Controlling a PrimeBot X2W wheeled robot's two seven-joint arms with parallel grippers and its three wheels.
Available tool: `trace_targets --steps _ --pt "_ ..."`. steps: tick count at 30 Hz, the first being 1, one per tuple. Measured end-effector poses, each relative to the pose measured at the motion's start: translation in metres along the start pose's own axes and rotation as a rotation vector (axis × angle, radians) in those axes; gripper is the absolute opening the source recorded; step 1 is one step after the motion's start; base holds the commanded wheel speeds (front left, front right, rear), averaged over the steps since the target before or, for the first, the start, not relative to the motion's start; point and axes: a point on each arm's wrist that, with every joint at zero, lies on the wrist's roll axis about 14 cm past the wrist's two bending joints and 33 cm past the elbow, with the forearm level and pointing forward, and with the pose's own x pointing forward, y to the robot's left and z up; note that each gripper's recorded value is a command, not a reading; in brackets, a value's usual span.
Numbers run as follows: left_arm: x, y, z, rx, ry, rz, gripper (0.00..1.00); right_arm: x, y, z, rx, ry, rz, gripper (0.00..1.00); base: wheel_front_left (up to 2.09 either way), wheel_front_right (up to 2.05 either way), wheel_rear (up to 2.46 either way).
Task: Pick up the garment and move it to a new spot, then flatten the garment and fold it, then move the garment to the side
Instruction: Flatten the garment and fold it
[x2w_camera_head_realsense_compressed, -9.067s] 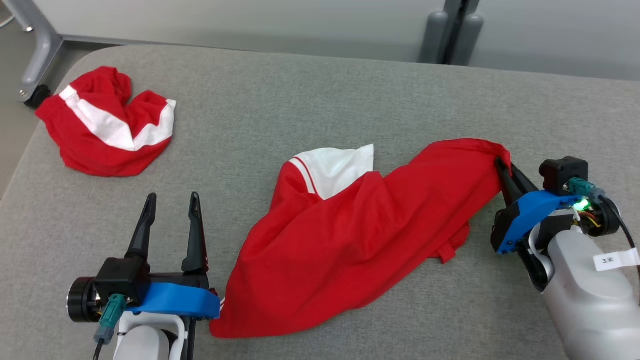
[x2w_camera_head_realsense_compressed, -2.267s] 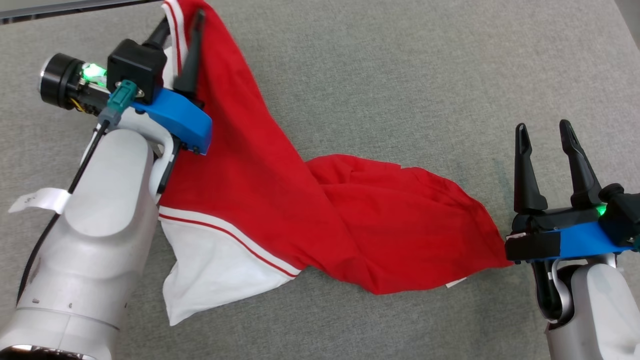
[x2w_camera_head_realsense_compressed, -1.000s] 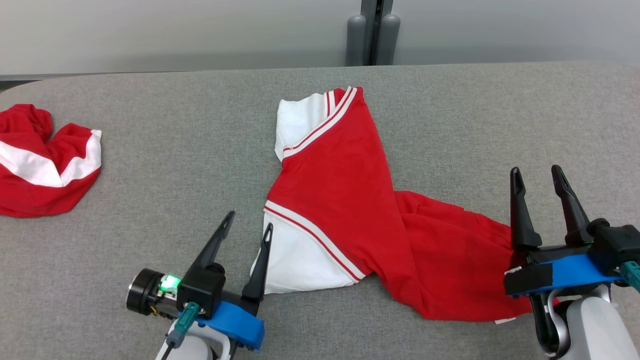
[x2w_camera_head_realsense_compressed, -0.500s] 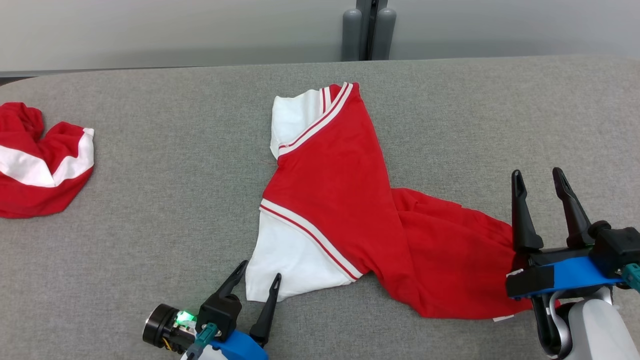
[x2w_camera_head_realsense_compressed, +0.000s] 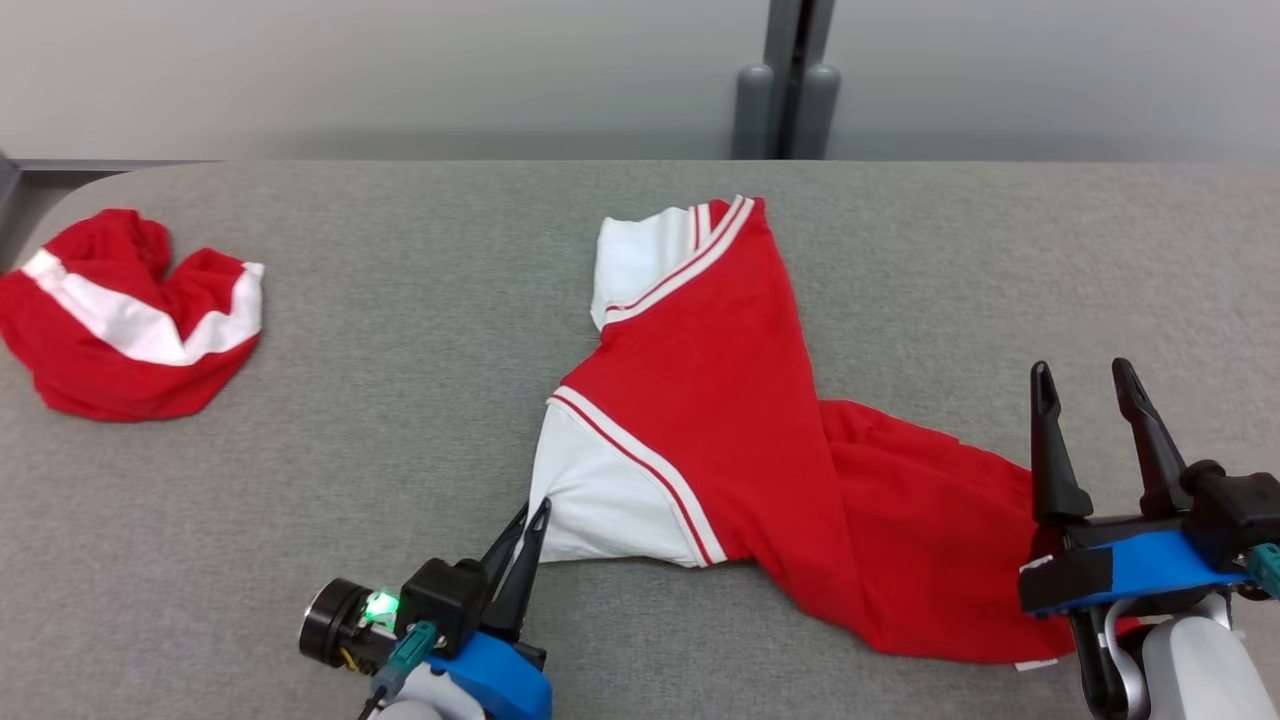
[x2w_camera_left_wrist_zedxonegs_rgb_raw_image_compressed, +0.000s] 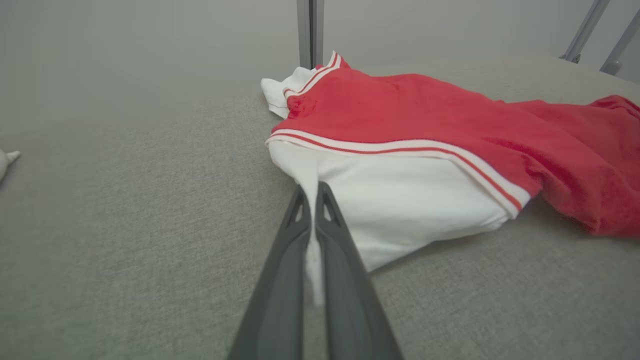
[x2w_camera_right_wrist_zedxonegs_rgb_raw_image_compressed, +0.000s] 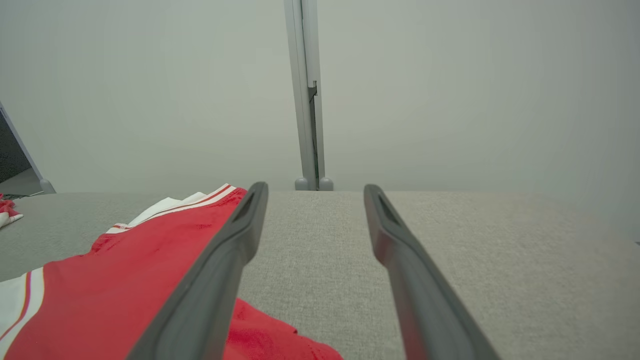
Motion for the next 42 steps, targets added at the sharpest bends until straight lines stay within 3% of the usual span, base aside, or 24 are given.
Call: trace_targets --steps 12,19,20,21,35,42 --pt "-0.062 0.054 -0.004 -0.049 -0.028 0.258 0.0 0.008 0.033 -0.008 0.024 0.018 0.083 1.0 0.0 0.0 0.0" --pt "-0.086 0.055 -0.026 -0.117 0.073 0.327 0.0 0.012 0.039 -0.018 0.027 0.043 0.1 1.0 0.0 0.0 0.0" --pt "-0.087 0.056 -0.024 -0.118 0.066 0.336 0.18 0.012 0.039 -0.018 0.026 0.044 0.1 1.0 0.0 0.0 0.0" --pt "-0.087 0.058 -0.021 -0.114 0.056 0.341 1.0 0.012 0.039 -0.018 0.026 0.044 0.1 1.0 0.0 0.0 0.0" --pt "-0.052 0.08 0.075 0.041 -0.255 0.333 1.0 -0.001 0.006 -0.013 0.009 0.04 0.012 1.0 0.0 0.0 0.0" --pt "-0.034 0.088 0.106 0.061 -0.341 0.332 1.0 -0.011 -0.018 -0.01 -0.003 0.038 -0.054 1.0 0.0 0.0 0.0"
